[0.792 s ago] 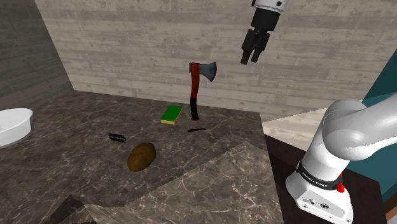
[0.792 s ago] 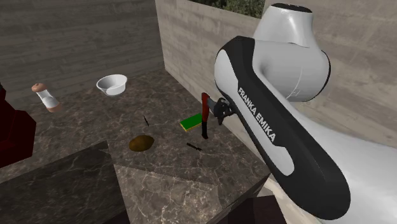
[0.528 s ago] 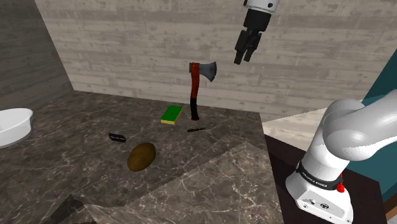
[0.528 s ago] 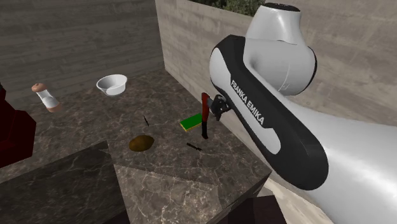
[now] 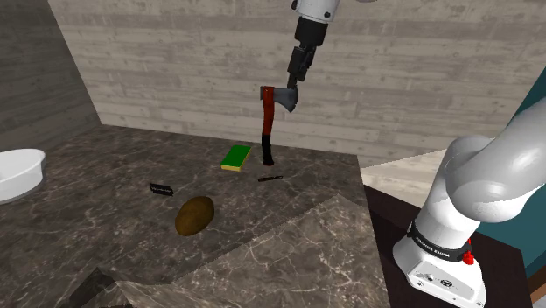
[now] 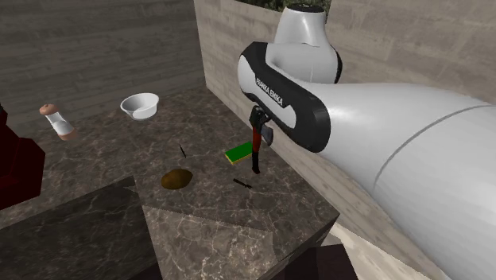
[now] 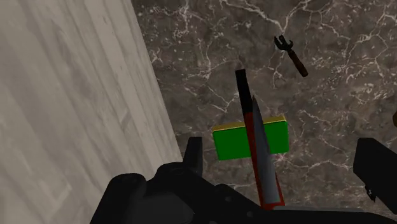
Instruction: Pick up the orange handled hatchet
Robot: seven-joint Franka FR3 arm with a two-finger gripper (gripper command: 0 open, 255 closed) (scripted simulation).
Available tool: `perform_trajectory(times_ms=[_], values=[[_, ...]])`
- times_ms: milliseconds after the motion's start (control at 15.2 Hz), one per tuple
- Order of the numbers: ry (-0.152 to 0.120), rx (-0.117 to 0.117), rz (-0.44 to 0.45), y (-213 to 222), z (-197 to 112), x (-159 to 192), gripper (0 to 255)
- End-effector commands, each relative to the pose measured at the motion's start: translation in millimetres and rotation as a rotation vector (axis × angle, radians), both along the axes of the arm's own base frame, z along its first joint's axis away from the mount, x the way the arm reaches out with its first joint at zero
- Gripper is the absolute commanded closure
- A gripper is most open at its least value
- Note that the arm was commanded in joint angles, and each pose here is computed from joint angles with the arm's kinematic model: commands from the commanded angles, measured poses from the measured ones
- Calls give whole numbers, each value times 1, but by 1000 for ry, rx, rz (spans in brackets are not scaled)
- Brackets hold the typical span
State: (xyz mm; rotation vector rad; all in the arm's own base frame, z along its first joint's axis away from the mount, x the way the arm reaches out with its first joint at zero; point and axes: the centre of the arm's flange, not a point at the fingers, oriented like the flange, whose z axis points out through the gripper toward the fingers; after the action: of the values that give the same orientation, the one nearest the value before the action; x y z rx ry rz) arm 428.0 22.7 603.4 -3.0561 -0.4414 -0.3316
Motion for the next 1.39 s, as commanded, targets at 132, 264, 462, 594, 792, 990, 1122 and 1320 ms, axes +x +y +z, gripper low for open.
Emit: perform_trajectory(times_ms=[132,264,462,594,792,990,1122,1320], values=[[-34,-44,120,22,-4,45,0],[-47,-60,164,32,-5,61,0],[-47,-60,164,32,-21,61,0],[-47,-60,164,32,-32,61,0],[-47,-60,164,32,-45,61,0],[-47,-60,164,32,-45,61,255],[-47,-60,164,31,-45,61,255],[-47,-60,164,31,-45,61,255]])
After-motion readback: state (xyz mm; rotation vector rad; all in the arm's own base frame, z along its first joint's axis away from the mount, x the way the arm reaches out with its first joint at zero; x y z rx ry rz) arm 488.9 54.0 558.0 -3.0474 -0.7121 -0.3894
